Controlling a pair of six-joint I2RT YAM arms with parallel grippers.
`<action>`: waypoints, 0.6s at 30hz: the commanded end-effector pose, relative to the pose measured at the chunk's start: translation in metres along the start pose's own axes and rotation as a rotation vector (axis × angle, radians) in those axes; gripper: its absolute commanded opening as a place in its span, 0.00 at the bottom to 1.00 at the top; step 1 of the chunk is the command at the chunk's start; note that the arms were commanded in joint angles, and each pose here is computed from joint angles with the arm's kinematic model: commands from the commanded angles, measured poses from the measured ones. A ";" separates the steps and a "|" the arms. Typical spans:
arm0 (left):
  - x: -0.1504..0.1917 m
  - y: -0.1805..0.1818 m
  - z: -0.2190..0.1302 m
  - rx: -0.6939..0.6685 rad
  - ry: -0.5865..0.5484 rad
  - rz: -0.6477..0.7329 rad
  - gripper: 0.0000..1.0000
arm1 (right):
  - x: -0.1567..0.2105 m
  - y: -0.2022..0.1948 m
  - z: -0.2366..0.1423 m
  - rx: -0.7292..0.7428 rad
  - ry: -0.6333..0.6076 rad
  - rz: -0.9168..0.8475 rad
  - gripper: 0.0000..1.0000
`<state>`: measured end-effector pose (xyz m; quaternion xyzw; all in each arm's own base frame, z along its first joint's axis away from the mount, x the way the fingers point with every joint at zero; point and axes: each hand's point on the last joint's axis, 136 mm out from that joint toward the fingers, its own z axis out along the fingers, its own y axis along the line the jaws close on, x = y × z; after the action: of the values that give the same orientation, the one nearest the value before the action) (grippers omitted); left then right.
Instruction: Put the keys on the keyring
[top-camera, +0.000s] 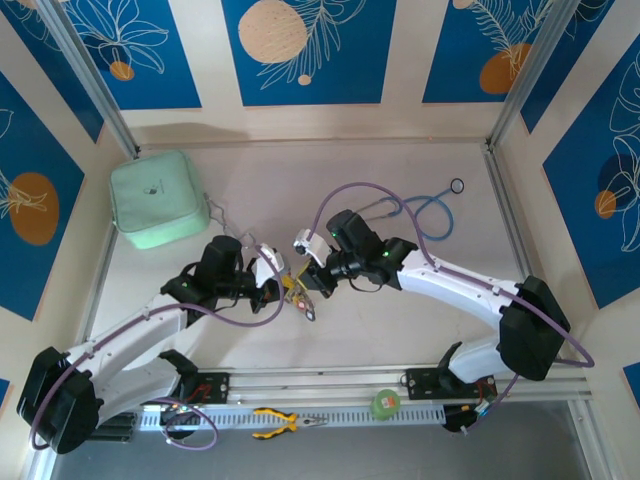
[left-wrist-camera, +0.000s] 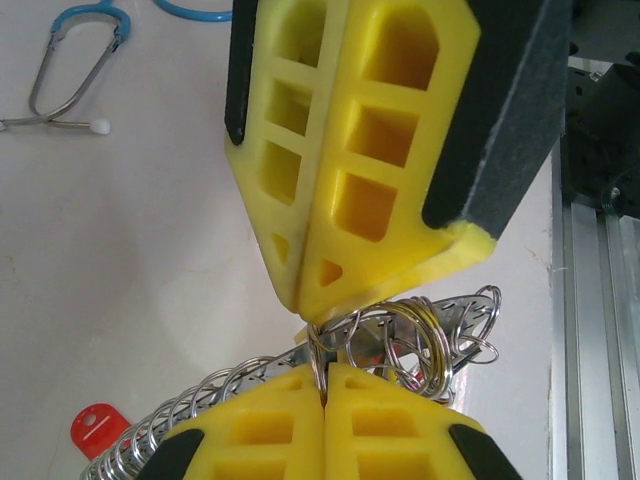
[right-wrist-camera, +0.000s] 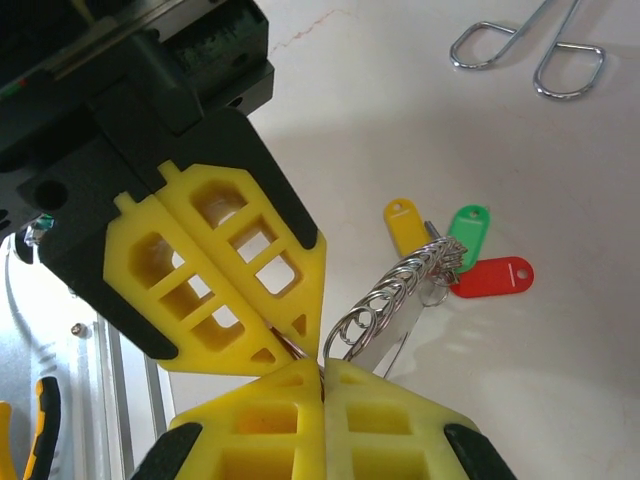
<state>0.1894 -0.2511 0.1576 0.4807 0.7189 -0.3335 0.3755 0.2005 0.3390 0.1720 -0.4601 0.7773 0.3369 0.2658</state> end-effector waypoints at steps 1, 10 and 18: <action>-0.009 -0.012 -0.005 0.046 -0.031 0.027 0.00 | 0.003 -0.018 0.001 0.094 0.029 0.029 0.00; -0.014 -0.010 -0.003 0.051 -0.032 -0.019 0.00 | -0.002 -0.008 0.004 0.052 0.011 -0.003 0.00; -0.015 -0.010 -0.003 0.051 -0.037 -0.020 0.00 | -0.002 -0.006 0.007 0.036 0.020 -0.002 0.00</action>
<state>0.1907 -0.2506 0.1573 0.4686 0.7276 -0.3359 0.3718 0.2003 0.3428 0.1727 -0.4604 0.7774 0.3357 0.2663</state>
